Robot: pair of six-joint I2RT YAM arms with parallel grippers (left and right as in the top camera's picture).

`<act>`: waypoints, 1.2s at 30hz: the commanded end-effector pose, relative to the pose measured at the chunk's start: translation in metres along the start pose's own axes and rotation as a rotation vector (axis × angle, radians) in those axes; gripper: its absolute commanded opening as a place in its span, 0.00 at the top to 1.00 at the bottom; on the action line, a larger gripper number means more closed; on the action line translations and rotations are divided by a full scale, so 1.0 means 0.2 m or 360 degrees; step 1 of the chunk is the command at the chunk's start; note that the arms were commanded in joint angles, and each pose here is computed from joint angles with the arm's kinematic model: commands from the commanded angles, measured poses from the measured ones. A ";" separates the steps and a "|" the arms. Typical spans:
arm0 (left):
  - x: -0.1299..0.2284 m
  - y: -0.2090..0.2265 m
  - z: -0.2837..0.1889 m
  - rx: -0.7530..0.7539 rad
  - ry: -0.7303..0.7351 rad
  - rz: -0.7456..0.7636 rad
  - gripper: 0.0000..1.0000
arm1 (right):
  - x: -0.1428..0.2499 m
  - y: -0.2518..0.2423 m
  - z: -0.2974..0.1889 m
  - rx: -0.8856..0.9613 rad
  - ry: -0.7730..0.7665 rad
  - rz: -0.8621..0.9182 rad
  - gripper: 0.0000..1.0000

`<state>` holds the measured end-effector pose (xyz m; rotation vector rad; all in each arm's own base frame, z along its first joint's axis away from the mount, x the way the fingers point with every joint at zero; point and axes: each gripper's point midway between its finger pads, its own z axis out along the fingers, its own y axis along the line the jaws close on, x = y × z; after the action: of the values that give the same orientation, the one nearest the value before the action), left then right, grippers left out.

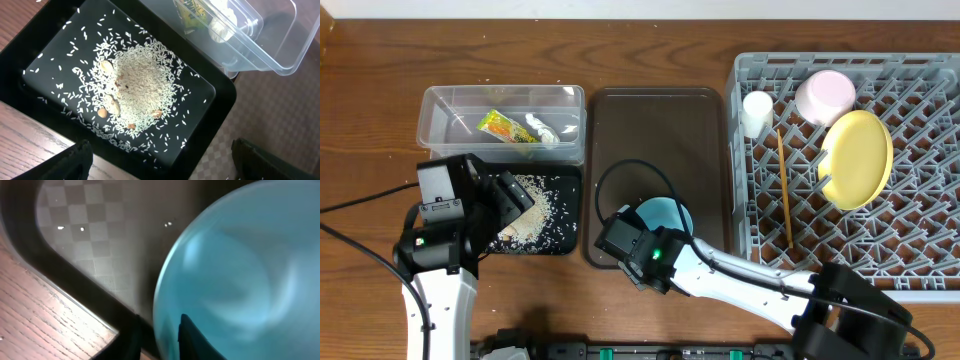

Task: Sort waste into correct bins and load items into the dishwasher rack
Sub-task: 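Move the right gripper to the blue bowl and grasp its rim, then lift the blue bowl with the right gripper into the dish rack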

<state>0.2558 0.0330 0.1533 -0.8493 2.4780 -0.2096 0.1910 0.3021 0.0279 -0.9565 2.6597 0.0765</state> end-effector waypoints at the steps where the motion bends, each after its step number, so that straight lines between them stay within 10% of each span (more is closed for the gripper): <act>1: -0.03 0.00 -0.03 -0.0009 -0.0043 0.0018 0.09 | -0.03 -0.01 -0.03 0.0018 -0.0051 0.0015 0.88; 20: -0.03 0.00 -0.03 -0.0009 -0.0043 0.0018 0.08 | -0.48 -0.19 -0.78 -0.0674 -0.0587 0.0098 0.99; 31: -0.03 0.00 -0.03 -0.0009 -0.0043 0.0018 0.08 | -0.30 -0.80 -1.30 -0.1519 -0.1117 0.0232 0.99; 36: -0.03 0.00 -0.03 -0.0009 -0.0043 0.0018 0.08 | -0.15 -1.11 -1.20 -0.1434 -0.1246 0.0526 0.99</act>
<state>0.2553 0.0329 0.1531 -0.8502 2.4801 -0.2093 0.2903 0.1242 0.2664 -0.4486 2.1386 1.3447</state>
